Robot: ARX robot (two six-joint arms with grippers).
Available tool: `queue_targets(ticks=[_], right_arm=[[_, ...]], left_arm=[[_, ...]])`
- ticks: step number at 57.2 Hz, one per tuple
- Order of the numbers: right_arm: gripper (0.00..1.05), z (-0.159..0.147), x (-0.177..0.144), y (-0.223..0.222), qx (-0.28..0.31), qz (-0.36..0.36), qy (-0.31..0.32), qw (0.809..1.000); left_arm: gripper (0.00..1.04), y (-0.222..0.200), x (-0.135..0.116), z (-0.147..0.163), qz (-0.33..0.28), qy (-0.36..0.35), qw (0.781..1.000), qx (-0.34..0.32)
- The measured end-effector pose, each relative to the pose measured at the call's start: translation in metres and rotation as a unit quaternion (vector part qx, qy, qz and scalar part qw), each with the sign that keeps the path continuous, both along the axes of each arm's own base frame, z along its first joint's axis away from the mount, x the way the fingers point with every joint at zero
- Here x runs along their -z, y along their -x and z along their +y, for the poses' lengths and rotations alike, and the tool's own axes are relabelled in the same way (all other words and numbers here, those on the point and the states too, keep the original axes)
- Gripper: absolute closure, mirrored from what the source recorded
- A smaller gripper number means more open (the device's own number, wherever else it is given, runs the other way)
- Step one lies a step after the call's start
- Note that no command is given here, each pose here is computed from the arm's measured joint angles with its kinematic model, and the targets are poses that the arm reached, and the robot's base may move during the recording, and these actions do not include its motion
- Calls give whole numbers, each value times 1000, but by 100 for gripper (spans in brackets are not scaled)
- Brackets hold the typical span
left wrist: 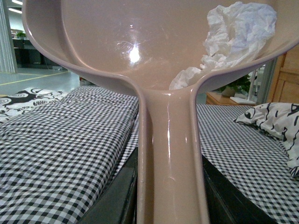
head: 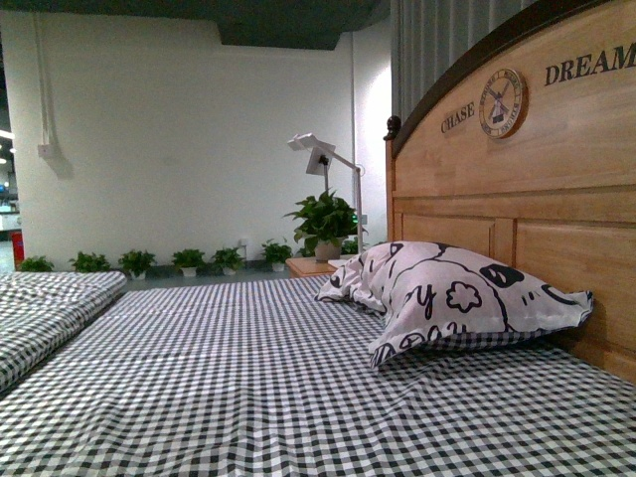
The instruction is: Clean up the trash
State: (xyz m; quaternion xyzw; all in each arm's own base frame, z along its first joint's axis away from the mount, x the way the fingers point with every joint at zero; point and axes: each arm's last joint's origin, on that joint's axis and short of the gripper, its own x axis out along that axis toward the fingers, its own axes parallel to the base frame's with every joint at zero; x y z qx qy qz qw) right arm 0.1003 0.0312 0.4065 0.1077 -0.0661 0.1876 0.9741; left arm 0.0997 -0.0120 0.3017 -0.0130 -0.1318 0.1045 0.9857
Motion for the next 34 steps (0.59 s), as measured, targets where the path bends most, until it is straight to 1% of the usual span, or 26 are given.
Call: queue_targets(ticks=[34], right_arm=[[85,0,0,0,1,-3,6,1000]], left_arm=[[77,0,0,0,-2,5,1000,2]])
